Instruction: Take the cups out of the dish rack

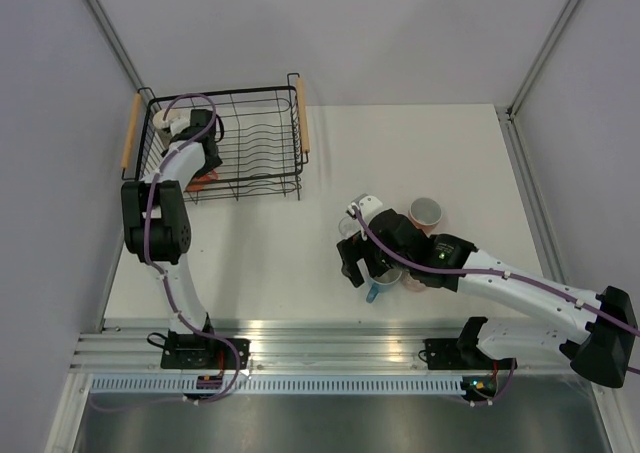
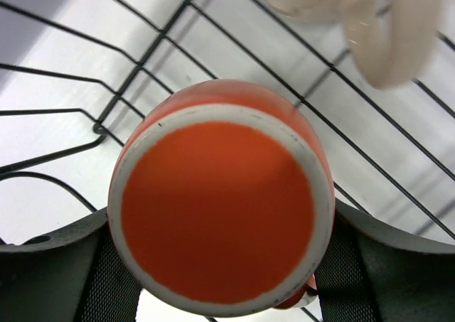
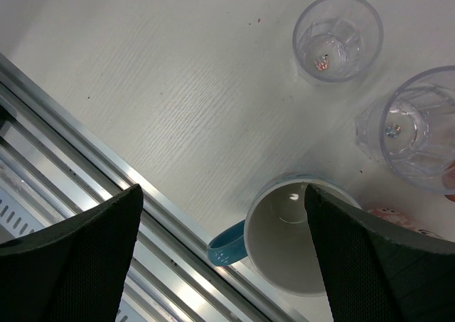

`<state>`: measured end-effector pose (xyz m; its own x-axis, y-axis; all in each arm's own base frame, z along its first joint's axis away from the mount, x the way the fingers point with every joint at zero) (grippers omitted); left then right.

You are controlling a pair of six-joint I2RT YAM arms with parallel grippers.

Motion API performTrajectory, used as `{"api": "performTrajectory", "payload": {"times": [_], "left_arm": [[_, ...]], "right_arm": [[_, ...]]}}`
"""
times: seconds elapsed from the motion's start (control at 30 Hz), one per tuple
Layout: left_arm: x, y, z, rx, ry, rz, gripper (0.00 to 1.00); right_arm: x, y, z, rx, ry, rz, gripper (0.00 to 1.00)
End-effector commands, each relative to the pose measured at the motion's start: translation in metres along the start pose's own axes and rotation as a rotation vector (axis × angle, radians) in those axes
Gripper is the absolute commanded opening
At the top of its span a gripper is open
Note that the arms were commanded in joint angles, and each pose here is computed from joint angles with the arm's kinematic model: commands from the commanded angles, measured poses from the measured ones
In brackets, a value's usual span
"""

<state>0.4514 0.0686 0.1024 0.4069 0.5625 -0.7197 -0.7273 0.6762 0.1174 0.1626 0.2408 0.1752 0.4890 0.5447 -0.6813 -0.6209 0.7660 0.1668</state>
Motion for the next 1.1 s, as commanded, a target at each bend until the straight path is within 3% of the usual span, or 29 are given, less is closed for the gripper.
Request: {"api": "performTrajectory", "payload": {"times": [0.0,0.37,0.47,0.67,0.83,0.9,0.93,1.07], "left_arm": [[-0.054,-0.021,0.022,-0.047,-0.083,-0.134,0.02],[-0.129,-0.078,0.016,0.037,-0.128,-0.383,0.02],[-0.150,-0.087,0.016,0.023,-0.099,-0.497,0.02],[-0.221,-0.108,0.012,0.049,-0.110,-0.842,0.02],[-0.277,-0.098,0.014,-0.009,-0.174,-1.076,0.02],[-0.289,-0.094,0.001,0.001,-0.143,-1.171,0.02],[-0.307,-0.088,0.011,-0.029,-0.193,-1.239,0.02],[-0.343,-0.072,-0.012,-0.007,-0.154,-1.464,0.02]], "right_arm": [[-0.002,0.005,0.012,0.006,-0.054,0.022,0.98],[0.002,-0.005,0.012,0.021,-0.076,-0.043,0.98],[0.003,-0.012,0.020,0.051,-0.139,-0.092,0.98],[-0.013,-0.003,0.045,0.096,-0.314,-0.013,0.98],[-0.024,0.013,0.062,0.085,-0.398,0.099,0.98],[-0.023,0.020,0.066,0.073,-0.404,0.138,0.98],[-0.025,0.022,0.070,0.072,-0.412,0.151,0.98],[-0.036,0.041,0.084,0.082,-0.485,0.279,0.98]]}}
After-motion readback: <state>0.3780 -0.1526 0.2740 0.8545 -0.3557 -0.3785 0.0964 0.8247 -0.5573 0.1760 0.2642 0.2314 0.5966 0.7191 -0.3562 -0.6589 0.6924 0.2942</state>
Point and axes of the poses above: each gripper's point midway between its finger pads, its own x axis out along the fingers, its own y axis along the line the jaws close on, z = x × y, the point moved 3 cm from there along -x, back along the fingers
